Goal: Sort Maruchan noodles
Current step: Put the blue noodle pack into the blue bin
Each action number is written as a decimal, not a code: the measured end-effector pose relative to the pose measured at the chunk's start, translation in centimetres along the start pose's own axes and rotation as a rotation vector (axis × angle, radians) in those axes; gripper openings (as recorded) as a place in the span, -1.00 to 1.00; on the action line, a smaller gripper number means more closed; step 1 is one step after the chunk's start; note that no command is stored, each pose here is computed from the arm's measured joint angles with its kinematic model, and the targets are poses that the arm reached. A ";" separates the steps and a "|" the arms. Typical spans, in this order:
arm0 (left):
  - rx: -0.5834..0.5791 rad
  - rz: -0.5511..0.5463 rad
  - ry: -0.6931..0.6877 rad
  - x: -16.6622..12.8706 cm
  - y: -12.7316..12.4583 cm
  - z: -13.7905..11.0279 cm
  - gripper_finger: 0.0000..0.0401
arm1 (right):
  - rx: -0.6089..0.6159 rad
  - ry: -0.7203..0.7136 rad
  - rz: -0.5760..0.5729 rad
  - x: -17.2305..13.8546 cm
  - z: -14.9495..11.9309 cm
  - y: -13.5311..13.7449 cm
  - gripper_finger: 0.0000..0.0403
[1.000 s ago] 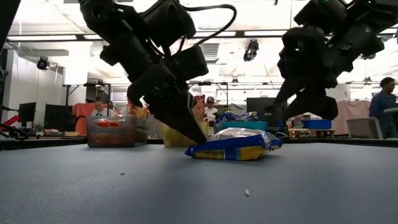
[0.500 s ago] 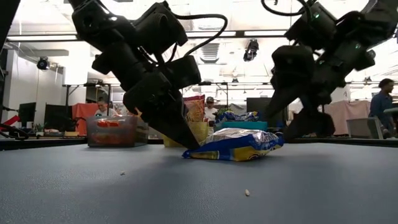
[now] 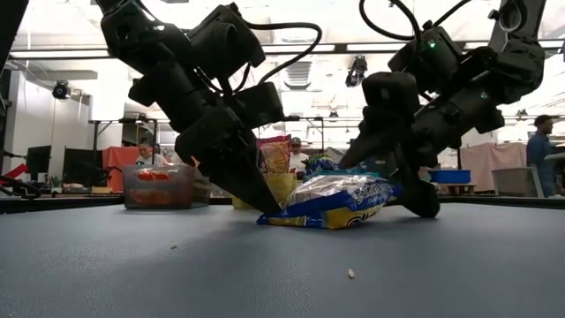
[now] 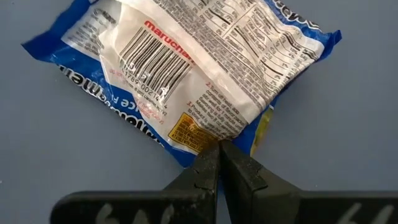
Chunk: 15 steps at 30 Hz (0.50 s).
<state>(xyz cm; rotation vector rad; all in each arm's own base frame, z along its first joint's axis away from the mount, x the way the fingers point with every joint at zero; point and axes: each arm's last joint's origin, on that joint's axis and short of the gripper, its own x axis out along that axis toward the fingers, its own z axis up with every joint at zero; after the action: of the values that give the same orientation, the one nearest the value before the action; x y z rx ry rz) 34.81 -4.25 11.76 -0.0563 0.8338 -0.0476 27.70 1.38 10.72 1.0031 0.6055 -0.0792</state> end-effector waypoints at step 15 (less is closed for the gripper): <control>-0.002 0.029 -0.045 0.0 0.1 0.4 -1.00 | -0.085 -0.035 0.059 -0.5 0.6 0.9 -0.18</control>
<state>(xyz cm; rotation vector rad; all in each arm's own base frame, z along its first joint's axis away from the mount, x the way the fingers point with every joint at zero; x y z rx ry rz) 35.11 -4.16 11.96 -0.0466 0.7897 -0.0183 27.85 1.31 11.90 0.9347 0.5427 -0.0181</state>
